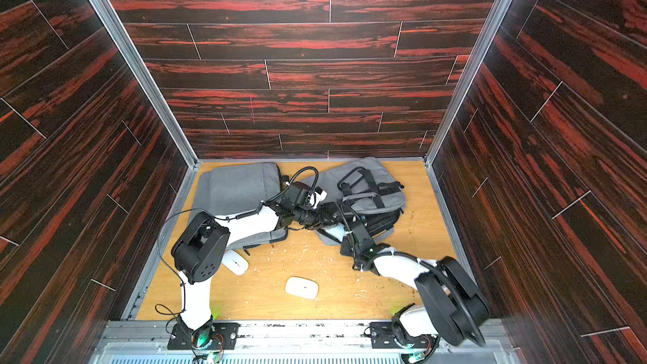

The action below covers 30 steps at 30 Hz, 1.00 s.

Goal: Put the mouse into the laptop bag
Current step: Place the mouse in the zippered laptop bag.

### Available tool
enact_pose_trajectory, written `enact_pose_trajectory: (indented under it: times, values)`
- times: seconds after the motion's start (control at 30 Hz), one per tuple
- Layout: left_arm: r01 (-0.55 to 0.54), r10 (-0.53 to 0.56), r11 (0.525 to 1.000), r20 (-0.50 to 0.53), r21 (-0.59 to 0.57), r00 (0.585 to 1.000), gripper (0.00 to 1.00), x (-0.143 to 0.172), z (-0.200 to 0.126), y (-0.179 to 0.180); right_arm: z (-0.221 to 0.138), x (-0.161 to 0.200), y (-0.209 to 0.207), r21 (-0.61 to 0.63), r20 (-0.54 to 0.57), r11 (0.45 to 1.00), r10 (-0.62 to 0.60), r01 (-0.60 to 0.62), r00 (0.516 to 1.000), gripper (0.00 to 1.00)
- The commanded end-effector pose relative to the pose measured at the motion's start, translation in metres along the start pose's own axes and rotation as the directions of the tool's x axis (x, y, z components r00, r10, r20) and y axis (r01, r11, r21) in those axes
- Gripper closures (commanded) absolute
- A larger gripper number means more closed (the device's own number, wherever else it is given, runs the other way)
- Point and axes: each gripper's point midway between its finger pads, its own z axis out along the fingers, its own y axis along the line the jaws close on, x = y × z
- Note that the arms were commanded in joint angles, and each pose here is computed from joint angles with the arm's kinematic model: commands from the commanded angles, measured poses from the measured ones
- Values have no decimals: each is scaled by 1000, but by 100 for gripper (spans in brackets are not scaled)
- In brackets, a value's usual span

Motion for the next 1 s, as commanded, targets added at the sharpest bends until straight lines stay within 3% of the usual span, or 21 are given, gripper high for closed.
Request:
enact_pose_trajectory:
  times: [0.0,0.17,0.37,0.6,0.73,0.83,0.87,0.97]
  values:
    - [-25,25,999,6,45,1000,100,-3,-11,-19,11,-26,27,-88,56,996,-28,33,998,100]
    - [-12,11,998,2,61,1000,100,-5,-5,-19,19,-38,59,-224,68,975,0,15,998,100]
    - [-11,11,998,3,69,1000,100,-9,-3,-22,26,-28,69,-298,29,954,44,-34,999,100]
    - [0,0,1000,-9,30,1000,100,-4,-1,-9,0,-8,40,-233,33,972,39,-31,999,100]
    - [14,-14,1000,-11,-3,1000,100,2,-4,4,-26,6,3,-103,22,994,50,-47,999,96]
    - [27,-27,999,-3,-30,1000,100,6,-12,14,-42,10,-33,38,12,995,92,-93,996,87]
    - [31,-31,999,-6,-37,1000,95,9,-14,17,-48,6,-44,71,25,991,111,-112,994,80]
    - [37,-37,997,-7,-74,999,69,18,-21,27,-63,-11,-75,156,90,973,156,-168,984,46]
